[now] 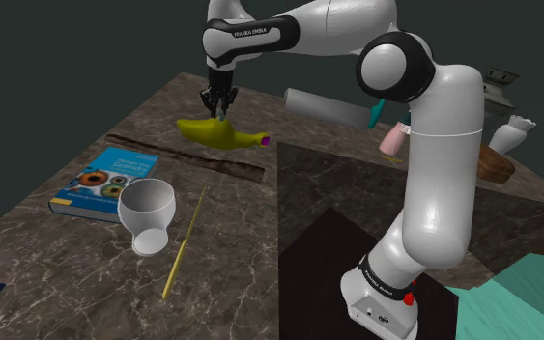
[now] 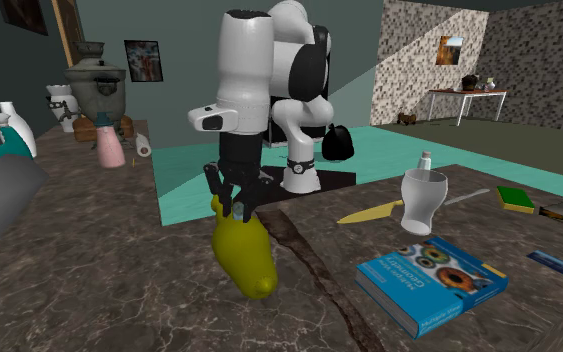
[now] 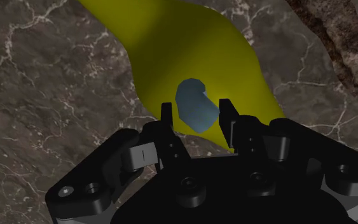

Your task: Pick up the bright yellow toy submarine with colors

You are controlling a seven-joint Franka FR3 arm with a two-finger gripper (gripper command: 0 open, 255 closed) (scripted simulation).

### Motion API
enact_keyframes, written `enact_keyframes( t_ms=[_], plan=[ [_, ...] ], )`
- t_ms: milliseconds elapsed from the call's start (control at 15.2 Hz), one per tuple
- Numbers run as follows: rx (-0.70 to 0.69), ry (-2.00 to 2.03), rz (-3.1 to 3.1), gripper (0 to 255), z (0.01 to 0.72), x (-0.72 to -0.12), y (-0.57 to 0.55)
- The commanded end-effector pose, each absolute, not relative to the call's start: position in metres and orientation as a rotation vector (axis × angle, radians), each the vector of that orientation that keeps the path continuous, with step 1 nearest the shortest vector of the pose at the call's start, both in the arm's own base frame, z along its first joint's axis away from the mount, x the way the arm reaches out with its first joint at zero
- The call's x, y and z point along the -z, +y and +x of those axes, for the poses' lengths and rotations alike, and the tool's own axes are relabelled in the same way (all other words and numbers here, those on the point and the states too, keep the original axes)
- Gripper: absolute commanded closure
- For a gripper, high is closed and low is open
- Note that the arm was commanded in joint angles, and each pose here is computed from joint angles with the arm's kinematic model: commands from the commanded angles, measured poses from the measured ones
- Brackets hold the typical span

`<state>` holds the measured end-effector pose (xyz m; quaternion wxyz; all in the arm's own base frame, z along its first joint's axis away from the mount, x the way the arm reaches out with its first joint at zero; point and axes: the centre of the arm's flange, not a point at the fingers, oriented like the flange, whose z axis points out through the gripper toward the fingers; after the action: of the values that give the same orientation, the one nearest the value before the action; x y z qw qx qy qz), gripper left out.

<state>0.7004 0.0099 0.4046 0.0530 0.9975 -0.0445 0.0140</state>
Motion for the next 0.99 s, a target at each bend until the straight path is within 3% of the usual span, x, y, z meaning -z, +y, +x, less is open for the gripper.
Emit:
enact_keyframes(
  t_ms=[0,924],
  plan=[
    [-0.041,-0.136,3.032,255,0.7,-0.404,0.01],
    [-0.041,-0.136,3.032,255,0.7,-0.457,0.011]
  ],
)
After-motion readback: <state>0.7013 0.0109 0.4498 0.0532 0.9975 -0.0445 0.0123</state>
